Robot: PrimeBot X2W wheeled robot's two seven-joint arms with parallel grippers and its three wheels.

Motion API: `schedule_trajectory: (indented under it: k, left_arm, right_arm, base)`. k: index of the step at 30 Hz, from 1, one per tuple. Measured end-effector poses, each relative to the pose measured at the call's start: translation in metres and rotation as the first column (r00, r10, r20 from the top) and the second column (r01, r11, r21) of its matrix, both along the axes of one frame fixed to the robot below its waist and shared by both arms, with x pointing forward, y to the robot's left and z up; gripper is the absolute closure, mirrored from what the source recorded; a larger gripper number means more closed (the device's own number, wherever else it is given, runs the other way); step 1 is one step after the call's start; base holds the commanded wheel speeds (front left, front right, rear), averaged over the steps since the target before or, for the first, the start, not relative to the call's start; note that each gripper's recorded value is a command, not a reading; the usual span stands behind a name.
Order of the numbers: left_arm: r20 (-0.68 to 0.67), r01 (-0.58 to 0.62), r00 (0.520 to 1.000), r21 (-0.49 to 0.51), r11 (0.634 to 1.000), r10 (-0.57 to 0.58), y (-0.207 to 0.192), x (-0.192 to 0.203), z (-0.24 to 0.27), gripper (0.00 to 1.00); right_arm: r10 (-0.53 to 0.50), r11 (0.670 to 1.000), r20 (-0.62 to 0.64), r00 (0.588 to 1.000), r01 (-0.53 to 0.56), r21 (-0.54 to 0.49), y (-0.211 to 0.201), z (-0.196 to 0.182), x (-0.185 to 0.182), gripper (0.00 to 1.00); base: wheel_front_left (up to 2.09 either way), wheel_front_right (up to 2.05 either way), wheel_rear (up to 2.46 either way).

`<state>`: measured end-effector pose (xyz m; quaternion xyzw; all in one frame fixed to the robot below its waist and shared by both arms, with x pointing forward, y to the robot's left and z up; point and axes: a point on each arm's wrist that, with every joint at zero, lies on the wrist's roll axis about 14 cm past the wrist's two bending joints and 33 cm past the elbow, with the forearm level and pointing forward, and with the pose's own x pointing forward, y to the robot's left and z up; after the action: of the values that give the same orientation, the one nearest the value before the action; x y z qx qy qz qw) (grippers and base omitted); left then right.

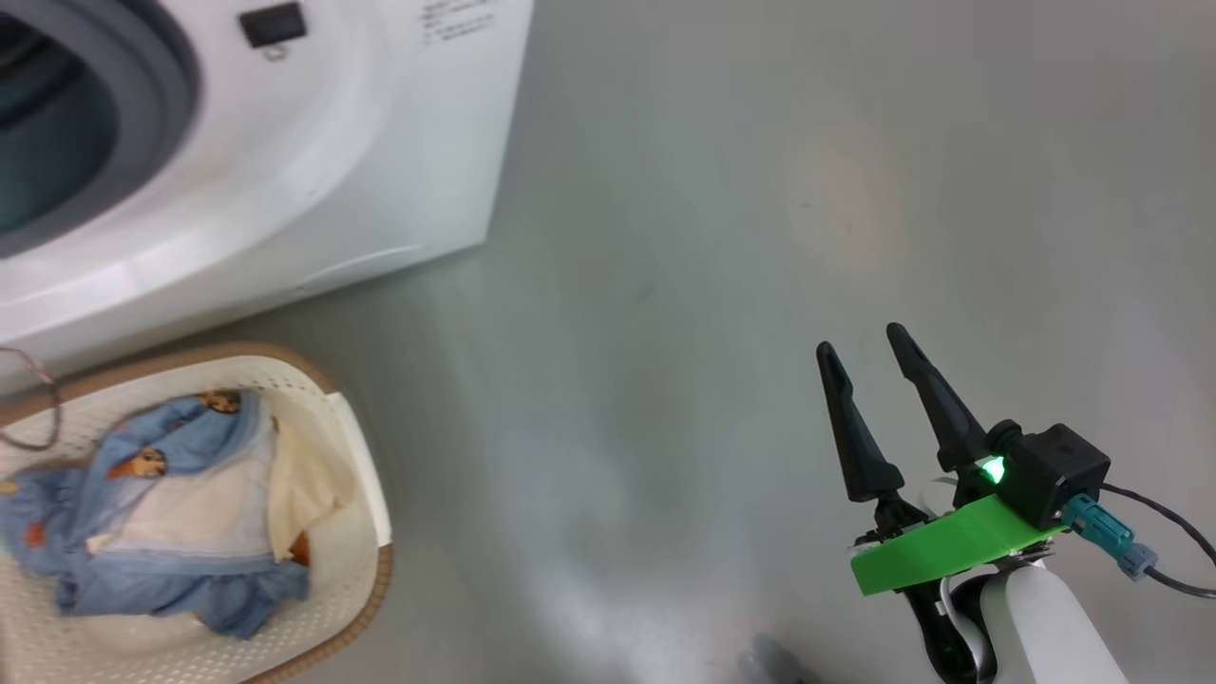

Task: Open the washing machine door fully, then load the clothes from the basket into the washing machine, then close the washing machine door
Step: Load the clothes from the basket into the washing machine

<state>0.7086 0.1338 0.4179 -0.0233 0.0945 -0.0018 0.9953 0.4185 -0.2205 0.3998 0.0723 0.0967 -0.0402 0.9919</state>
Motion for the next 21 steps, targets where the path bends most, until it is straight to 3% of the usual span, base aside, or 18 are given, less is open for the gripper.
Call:
schedule_trajectory:
  k: [21]
  left_arm:
    - [-0.023, 0.067, 0.997, -0.033, 0.997, -0.068, -0.015, -0.130, 0.021, 0.00]
  right_arm:
    - [0.033, 0.999, 0.137, 0.990, -0.035, 0.015, 0.015, 0.053, -0.014, 0.00]
  base:
    - [0.00, 0.00, 0.00]
